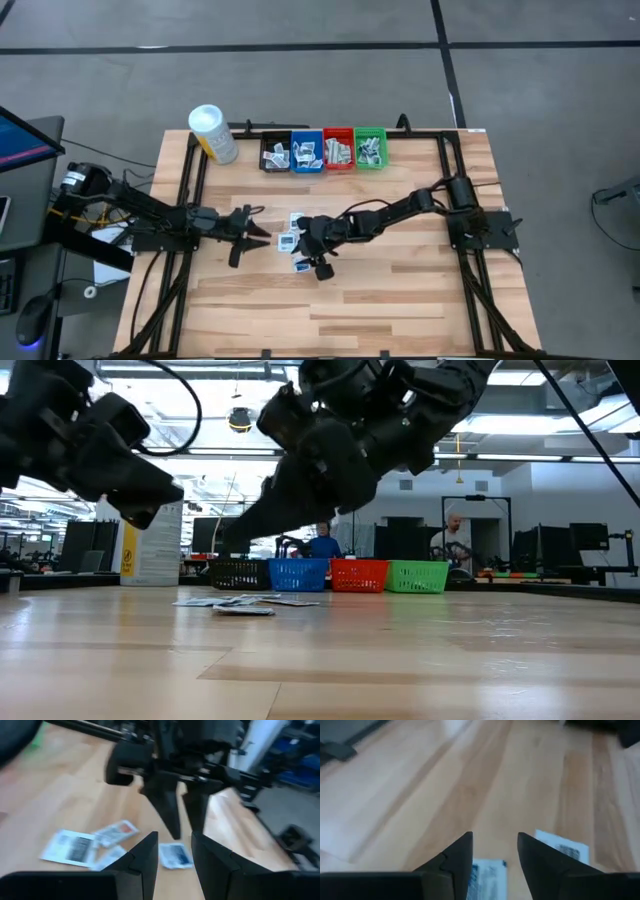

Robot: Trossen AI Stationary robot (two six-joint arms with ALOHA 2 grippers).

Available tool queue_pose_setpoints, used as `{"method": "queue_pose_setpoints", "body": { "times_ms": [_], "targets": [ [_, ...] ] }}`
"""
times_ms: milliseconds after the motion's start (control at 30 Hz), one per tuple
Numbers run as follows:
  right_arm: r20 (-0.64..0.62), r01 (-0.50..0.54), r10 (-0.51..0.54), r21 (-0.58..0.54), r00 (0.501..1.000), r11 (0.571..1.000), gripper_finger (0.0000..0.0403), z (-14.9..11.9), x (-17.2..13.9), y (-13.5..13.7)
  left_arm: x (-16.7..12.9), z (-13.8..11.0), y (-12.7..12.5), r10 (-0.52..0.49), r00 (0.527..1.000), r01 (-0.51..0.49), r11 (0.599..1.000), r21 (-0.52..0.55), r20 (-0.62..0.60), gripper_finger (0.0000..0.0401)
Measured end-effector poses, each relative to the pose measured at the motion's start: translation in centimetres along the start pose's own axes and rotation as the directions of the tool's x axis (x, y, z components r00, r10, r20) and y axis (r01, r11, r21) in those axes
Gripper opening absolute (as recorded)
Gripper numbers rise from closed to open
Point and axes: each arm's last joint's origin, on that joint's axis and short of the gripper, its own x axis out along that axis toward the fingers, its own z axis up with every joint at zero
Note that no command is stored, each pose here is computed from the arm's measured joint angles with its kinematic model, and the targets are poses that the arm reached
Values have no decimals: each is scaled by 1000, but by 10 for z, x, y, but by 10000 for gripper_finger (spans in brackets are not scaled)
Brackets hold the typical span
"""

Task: Pick & Place First Aid Supplies
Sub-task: Put the blue alcohol pad into the green bin

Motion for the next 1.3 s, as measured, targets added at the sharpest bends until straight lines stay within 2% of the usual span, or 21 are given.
{"method": "queue_pose_setpoints", "body": {
  "times_ms": [100,267,433,500,900,1033,1167,1300],
  "targets": [
    [29,-14,14,19,999,1000,154,4,1,9,-1,-3,-11,-35,999,35,999,-15,-9,117],
    [20,-33,32,41,999,999,162,2,4,26,-5,-8,-27,-38,999,38,999,-26,0,118],
    [-16,59,-58,69,998,996,160,-2,8,35,-9,-11,-39,-36,999,36,999,-36,17,118],
    [-35,55,-53,67,998,996,158,-5,10,39,-10,-12,-42,-29,999,30,999,-39,20,118],
    [-58,104,-98,126,994,986,161,-31,34,37,-11,-19,-47,6,1000,-6,999,-43,8,118],
    [-65,121,-111,187,992,975,161,-45,44,31,-11,-20,-47,11,1000,-11,999,-37,-3,118],
    [-113,134,-110,231,987,964,145,-64,53,26,-10,-23,-47,22,1000,-22,999,-43,-13,118],
    [-118,119,-93,241,989,963,100,-68,54,22,-8,-27,-46,33,999,-35,999,-34,-43,118]
  ]
}}
